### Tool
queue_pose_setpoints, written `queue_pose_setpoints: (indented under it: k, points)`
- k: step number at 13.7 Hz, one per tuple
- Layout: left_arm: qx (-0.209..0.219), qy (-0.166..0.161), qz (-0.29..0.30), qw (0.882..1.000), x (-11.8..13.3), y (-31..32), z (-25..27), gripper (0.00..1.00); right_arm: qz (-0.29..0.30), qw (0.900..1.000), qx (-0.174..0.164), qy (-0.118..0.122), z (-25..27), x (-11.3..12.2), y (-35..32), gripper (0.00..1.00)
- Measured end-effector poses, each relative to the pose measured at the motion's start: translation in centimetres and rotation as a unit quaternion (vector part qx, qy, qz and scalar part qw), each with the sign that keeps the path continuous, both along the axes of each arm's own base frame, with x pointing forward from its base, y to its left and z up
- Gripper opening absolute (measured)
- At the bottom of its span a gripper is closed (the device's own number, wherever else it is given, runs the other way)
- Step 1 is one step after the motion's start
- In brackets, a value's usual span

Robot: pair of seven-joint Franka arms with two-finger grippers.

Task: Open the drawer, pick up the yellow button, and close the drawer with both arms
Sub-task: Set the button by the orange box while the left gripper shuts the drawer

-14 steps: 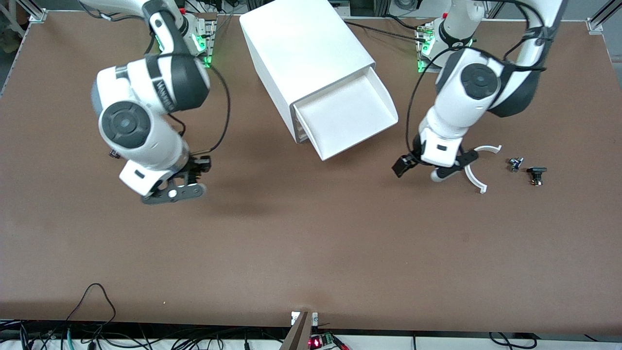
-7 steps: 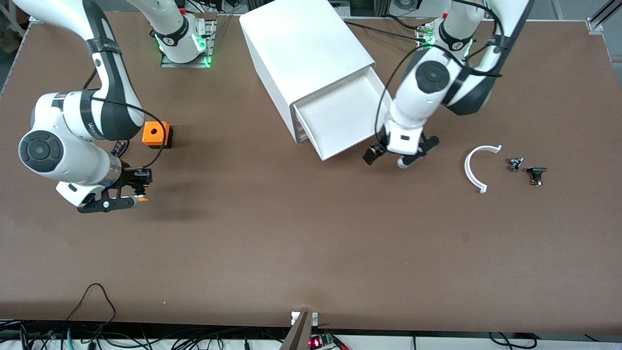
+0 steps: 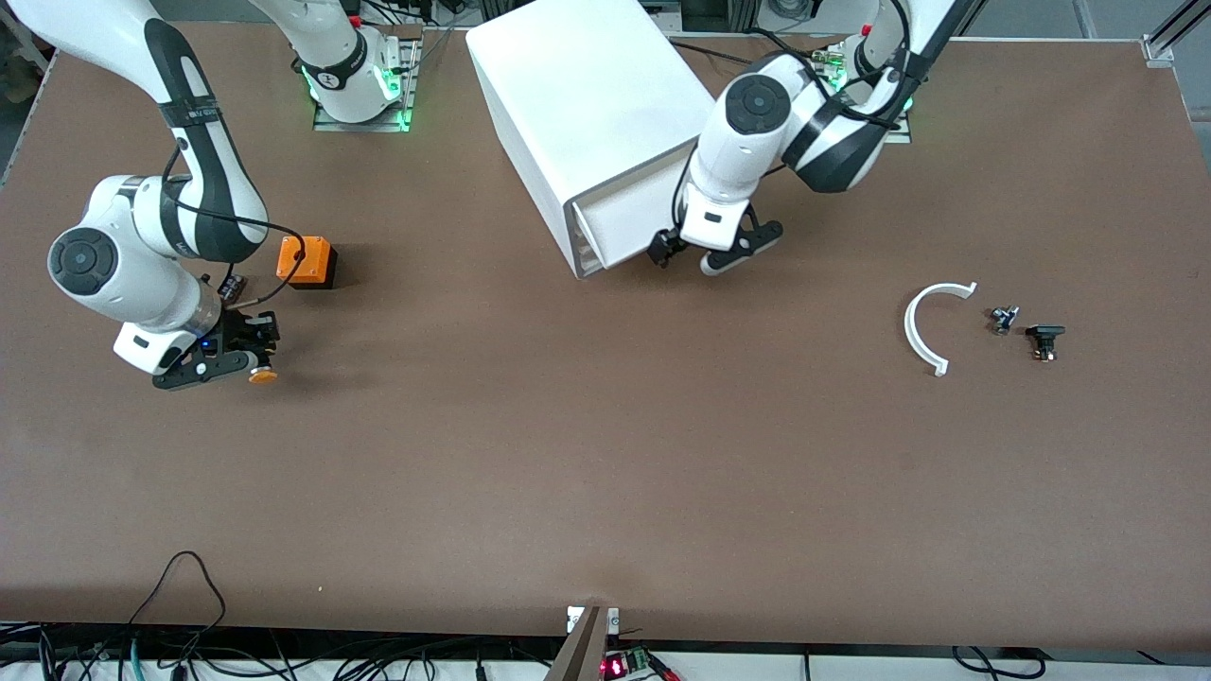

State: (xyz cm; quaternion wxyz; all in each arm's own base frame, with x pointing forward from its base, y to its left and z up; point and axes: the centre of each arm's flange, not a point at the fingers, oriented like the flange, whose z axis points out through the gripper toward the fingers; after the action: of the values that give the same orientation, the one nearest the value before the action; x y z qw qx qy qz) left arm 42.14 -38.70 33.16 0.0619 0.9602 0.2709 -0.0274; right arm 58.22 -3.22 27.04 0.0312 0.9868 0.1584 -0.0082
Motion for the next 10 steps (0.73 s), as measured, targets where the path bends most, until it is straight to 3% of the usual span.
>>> queue_pose_setpoints:
  k: [3,5,8,10]
  points:
    - [-0.001,0.005,-0.029,1.000,-2.6,-2.1,-0.1,1.00,0.006,1.000,0.002,-0.027,-2.1,-1.7,-1.0,0.41]
    - [0.001,0.010,-0.041,0.999,-3.9,-2.7,-0.5,1.00,0.005,1.000,0.002,-0.030,-2.7,-2.3,-1.1,0.46]
    - [0.003,0.013,-0.048,0.999,-4.6,-3.0,-0.8,1.00,0.005,0.999,0.003,-0.037,-1.4,-2.2,-1.1,0.76]
    - [0.003,0.013,-0.048,0.999,-4.6,-3.0,-0.7,1.00,-0.015,0.999,0.008,-0.029,0.5,-1.9,-0.9,0.96]
